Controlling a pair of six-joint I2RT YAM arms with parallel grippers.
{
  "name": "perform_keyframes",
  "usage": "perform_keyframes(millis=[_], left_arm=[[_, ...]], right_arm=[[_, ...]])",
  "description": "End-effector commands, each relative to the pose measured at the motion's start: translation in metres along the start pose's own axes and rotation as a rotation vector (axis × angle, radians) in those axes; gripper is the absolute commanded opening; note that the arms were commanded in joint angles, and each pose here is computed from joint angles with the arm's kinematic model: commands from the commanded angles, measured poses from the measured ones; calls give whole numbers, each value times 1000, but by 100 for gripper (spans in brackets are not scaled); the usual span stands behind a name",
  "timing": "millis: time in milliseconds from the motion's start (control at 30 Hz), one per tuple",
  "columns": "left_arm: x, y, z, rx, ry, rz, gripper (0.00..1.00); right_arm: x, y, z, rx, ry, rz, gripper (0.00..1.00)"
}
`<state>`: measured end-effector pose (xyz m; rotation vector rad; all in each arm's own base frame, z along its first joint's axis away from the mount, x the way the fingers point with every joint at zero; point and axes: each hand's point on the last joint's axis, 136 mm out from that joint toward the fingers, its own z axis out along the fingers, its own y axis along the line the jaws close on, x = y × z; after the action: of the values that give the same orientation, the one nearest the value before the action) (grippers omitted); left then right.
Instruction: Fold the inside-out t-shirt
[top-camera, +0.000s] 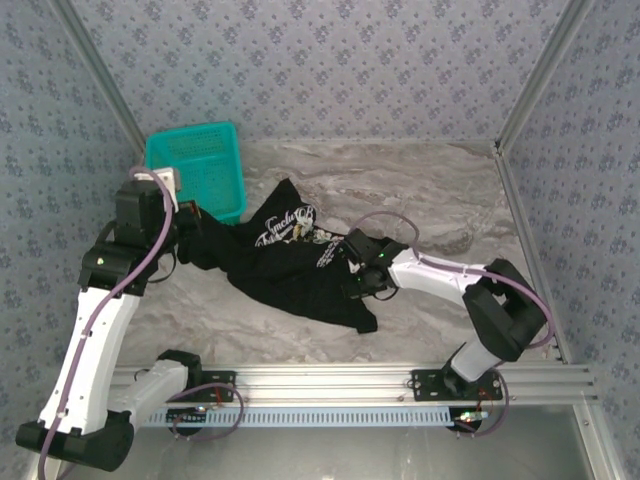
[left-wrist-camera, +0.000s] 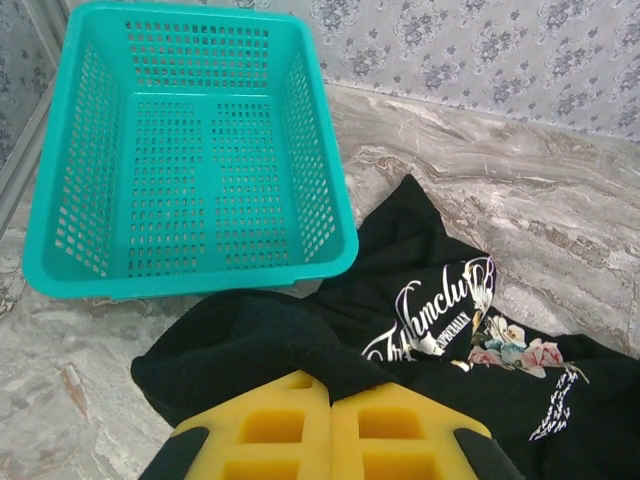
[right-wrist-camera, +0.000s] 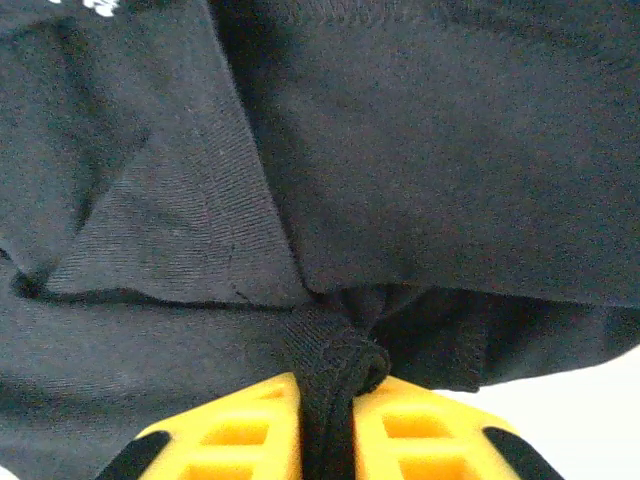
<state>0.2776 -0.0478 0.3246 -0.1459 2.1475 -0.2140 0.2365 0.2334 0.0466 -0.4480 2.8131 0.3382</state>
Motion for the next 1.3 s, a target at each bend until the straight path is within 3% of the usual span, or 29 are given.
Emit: perform_keyframes(millis=[0,67,200,333,467,567,633,700,833,933,1067,1267], left_arm=[[-3,5,0,-19,-27,11,0],[-1,9,3,-39,-28,13,0],[1,10,8,-44,-27,1,0],[9,13,14,-55,-9,-4,0],[27,24,17,-95,41,-14,0],[47,29,22,-104,90,-24,0],[60,30,27,-102,129,-29,0],[69,32,30,-103,151,-29,0],[74,31,34,-97,164,-29,0],[70,29,35,-90,153,-24,0],[65,27,36,-82,145,-19,0],[62,23,39,-65,140,-16,0]], right_arm=[[-24,-26,-47,86,-132,16,8],[-29,-42,-74,88,-197,42,3],[-26,-74,-126,73,-312,102,5],[-20,-102,-151,61,-423,183,8],[30,-105,-111,-1,-267,357,15],[73,-108,-86,8,-129,496,26],[82,-105,-82,-8,-130,566,36],[77,-104,-84,-18,-171,601,45],[58,-108,-91,1,-233,565,52],[49,-114,-88,40,-210,541,57],[29,-130,-79,64,-201,517,59],[7,-134,-57,-13,-208,525,59]])
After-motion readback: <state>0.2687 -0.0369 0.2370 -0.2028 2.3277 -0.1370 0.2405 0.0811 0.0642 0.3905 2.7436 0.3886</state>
